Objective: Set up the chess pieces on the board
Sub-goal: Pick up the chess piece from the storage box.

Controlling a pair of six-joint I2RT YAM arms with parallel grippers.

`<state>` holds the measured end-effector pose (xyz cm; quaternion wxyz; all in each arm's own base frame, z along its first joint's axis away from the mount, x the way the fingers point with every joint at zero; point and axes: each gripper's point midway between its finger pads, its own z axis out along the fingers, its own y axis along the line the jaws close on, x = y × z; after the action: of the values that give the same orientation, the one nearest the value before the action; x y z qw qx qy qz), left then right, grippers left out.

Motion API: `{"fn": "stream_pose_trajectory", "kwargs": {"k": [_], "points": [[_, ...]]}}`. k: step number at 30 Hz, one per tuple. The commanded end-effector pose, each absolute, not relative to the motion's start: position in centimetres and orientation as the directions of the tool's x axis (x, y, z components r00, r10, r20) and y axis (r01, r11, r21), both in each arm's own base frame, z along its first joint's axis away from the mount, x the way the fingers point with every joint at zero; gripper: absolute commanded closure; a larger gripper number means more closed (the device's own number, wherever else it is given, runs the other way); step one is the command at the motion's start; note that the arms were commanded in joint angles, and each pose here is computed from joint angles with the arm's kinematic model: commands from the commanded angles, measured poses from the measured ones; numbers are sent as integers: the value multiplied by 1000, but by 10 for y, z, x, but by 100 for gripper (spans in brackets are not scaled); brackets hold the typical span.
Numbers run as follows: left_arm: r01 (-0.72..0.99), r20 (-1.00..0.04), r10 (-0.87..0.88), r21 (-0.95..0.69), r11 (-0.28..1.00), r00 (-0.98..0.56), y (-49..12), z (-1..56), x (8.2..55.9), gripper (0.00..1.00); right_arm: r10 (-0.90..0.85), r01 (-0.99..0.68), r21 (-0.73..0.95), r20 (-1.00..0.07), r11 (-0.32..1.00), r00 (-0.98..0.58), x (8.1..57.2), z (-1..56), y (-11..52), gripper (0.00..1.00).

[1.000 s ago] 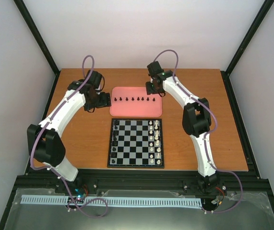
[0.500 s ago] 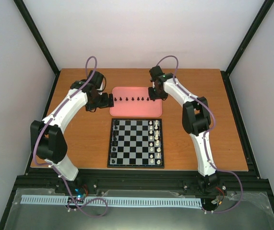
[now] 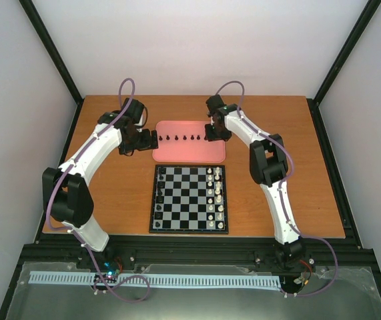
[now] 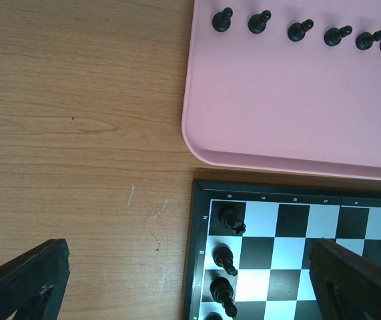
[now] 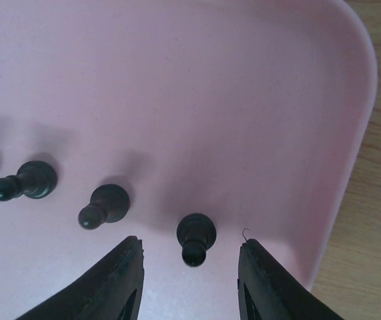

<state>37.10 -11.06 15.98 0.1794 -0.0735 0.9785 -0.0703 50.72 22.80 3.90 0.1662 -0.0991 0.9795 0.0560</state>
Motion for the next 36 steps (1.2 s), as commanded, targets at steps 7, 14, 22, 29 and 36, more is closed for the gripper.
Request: {"fn": "stream_pose_trajectory", "kwargs": {"k": [7, 14, 22, 29, 36], "points": [[-98, -366, -153, -164, 982, -918, -110, 165, 381, 0, -168, -209, 68, -383, 976, -908, 529, 44, 229, 63], [-94, -354, -148, -165, 982, -924, -112, 161, 384, 0, -165, -204, 70, -367, 976, -915, 528, 40, 227, 73], [-96, -343, -151, -171, 981, -927, -113, 156, 384, 0, -170, -202, 55, -351, 978, -921, 525, 37, 223, 74], [-98, -342, -150, -166, 981, -927, -111, 156, 381, 0, -165, -199, 61, -350, 978, -922, 526, 34, 224, 75], [-97, -346, -149, -162, 982, -926, -109, 157, 381, 0, -163, -188, 47, -331, 981, -930, 523, 29, 220, 79]]}}
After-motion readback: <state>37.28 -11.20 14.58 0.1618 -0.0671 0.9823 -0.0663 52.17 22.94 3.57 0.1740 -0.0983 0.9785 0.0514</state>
